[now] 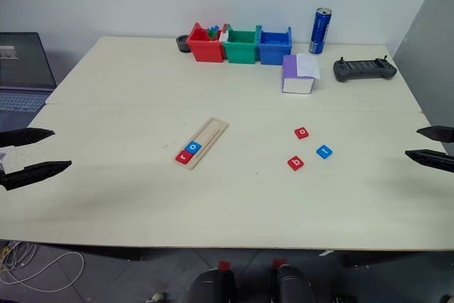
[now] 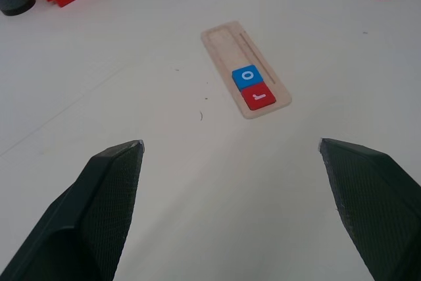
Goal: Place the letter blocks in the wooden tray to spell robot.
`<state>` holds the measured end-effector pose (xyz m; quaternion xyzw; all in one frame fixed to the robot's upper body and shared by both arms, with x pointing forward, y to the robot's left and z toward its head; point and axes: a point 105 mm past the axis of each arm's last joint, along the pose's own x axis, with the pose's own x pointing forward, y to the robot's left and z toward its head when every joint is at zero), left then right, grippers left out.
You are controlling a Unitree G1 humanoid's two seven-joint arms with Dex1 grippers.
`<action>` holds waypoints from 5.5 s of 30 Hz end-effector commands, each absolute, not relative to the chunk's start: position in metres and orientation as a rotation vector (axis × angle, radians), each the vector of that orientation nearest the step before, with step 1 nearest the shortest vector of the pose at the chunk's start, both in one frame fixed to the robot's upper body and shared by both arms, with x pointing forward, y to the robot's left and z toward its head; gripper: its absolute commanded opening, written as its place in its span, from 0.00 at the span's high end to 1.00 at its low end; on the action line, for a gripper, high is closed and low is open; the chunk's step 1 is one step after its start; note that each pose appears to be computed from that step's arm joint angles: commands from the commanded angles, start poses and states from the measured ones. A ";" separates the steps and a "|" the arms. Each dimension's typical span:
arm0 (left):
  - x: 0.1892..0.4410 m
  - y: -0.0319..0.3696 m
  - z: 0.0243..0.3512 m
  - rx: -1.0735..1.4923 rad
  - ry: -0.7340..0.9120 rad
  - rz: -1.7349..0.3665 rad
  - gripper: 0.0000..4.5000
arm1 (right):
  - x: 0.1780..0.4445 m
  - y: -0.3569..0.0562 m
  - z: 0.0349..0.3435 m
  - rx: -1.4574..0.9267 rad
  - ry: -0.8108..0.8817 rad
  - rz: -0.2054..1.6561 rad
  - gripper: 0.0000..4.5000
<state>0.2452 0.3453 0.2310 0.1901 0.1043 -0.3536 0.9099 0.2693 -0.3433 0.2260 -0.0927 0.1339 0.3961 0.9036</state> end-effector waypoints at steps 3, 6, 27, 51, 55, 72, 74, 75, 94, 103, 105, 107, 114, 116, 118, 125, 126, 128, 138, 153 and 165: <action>0.247 0.343 0.237 0.405 0.187 -0.735 0.00 | 0.266 -0.343 0.237 -0.229 0.254 0.837 0.01; 0.249 0.344 0.233 0.396 0.210 -0.719 0.00 | 0.267 -0.342 0.237 -0.220 0.254 0.844 0.01; 0.285 0.234 0.135 0.271 0.039 -0.569 0.00 | 0.280 -0.165 0.212 -0.281 0.127 1.261 0.01; 0.336 0.207 0.105 0.175 0.086 -0.422 0.00 | 0.270 -0.107 0.194 -0.213 0.079 1.335 0.01; 0.338 0.199 0.099 0.179 0.099 -0.439 0.00 | 0.271 -0.108 0.194 -0.209 0.076 1.331 0.01; 0.346 0.198 0.092 0.164 0.136 -0.396 0.00 | 0.269 -0.107 0.186 -0.218 0.096 1.330 0.01; 0.348 0.198 0.091 0.164 0.142 -0.387 0.00 | 0.269 -0.105 0.187 -0.215 0.092 1.332 0.01; 0.349 0.198 0.091 0.166 0.145 -0.387 0.00 | 0.269 -0.105 0.187 -0.213 0.089 1.332 0.01; 0.358 0.195 0.082 0.153 0.272 -0.441 0.00 | 0.267 -0.098 0.185 -0.213 0.084 1.348 0.01; 0.359 0.192 0.080 0.178 0.287 -0.453 0.24 | 0.268 -0.095 0.186 -0.211 0.077 1.353 0.00; 0.360 0.195 0.081 0.199 0.288 -0.459 0.24 | 0.268 -0.095 0.187 -0.216 0.075 1.349 0.00; 0.360 0.198 0.084 0.213 0.281 -0.482 0.24 | 0.270 -0.098 0.187 -0.227 0.078 1.336 0.00; 0.316 0.187 0.092 0.335 0.268 -0.954 0.24 | 0.264 -0.119 0.183 -0.241 0.105 1.237 0.00; 0.304 0.190 0.087 0.372 0.306 -1.065 0.24 | 0.262 -0.122 0.181 -0.242 0.110 1.221 0.00; 0.301 0.197 0.081 0.420 0.361 -1.137 0.24 | 0.259 -0.123 0.181 -0.242 0.112 1.216 0.00; 0.310 0.188 0.077 0.533 0.388 -1.365 0.24 | 0.256 -0.124 0.181 -0.245 0.118 1.205 0.00; 0.314 0.184 0.078 0.536 0.380 -1.383 0.24 | 0.256 -0.124 0.181 -0.245 0.119 1.204 0.00; 0.322 0.177 0.080 0.548 0.361 -1.417 0.24 | 0.255 -0.124 0.181 -0.246 0.120 1.200 0.00; 0.345 0.143 0.100 0.465 0.234 -1.517 0.24 | 0.251 -0.124 0.183 -0.249 0.110 1.174 0.00; 0.349 0.147 0.102 0.564 0.246 -1.511 0.24 | 0.253 -0.127 0.183 -0.255 0.116 1.170 0.00; 0.354 0.148 0.101 0.567 0.286 -1.472 0.24 | 0.255 -0.125 0.183 -0.252 0.114 1.178 0.00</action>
